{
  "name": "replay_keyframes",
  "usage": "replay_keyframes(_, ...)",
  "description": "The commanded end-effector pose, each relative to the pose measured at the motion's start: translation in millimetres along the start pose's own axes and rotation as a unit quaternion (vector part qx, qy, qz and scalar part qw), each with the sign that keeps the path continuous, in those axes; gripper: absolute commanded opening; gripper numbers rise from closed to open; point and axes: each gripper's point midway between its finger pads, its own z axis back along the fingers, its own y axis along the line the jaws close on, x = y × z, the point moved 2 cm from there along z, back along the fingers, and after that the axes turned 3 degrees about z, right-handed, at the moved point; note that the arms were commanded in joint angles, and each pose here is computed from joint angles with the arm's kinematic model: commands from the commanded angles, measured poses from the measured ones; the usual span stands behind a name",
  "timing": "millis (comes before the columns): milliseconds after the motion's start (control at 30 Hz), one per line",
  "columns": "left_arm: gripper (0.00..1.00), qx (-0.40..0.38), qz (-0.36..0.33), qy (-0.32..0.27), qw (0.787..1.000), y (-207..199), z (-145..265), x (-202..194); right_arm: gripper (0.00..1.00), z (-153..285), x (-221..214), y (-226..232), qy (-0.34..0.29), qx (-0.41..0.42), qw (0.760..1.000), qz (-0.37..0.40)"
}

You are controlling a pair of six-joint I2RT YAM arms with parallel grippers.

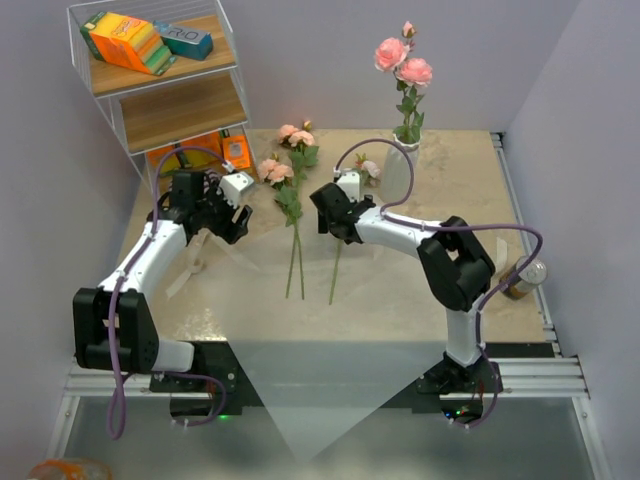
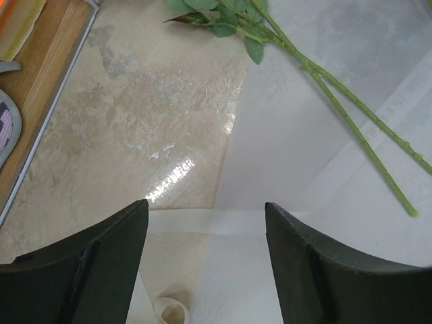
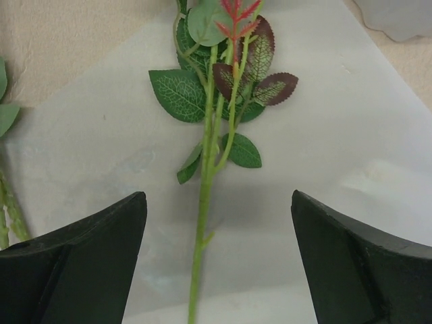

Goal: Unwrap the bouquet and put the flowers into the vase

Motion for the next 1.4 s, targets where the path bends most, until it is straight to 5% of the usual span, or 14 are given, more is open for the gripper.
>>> replay_keyframes(0,0.74,0.014,-0.023,-0.039,0.999,6,18,28,0.89,-15,27,9,-0.044,-0.007,0.998,-0.052)
replay_keyframes(367,0.71,0.014,-0.025,-0.027,0.999,6,17,21,0.77,-48,21,2,-0.05,-0.035,0.996,-0.062)
replay_keyframes(600,0.7,0.025,-0.036,-0.029,0.999,11,23,30,0.57,-52,9,5,-0.04,-0.025,0.996,-0.07)
replay_keyframes(867,0.69,0.035,-0.041,-0.037,0.998,14,30,38,0.49,-53,-7,1,-0.026,-0.024,0.996,-0.079)
replay_keyframes(1100,0.68,0.033,-0.038,-0.04,0.998,14,35,44,0.27,-56,-9,3,-0.022,-0.023,0.997,-0.076)
replay_keyframes(1367,0.68,0.038,-0.044,-0.038,0.998,13,36,40,0.18,-47,2,3,-0.041,-0.009,0.995,-0.094)
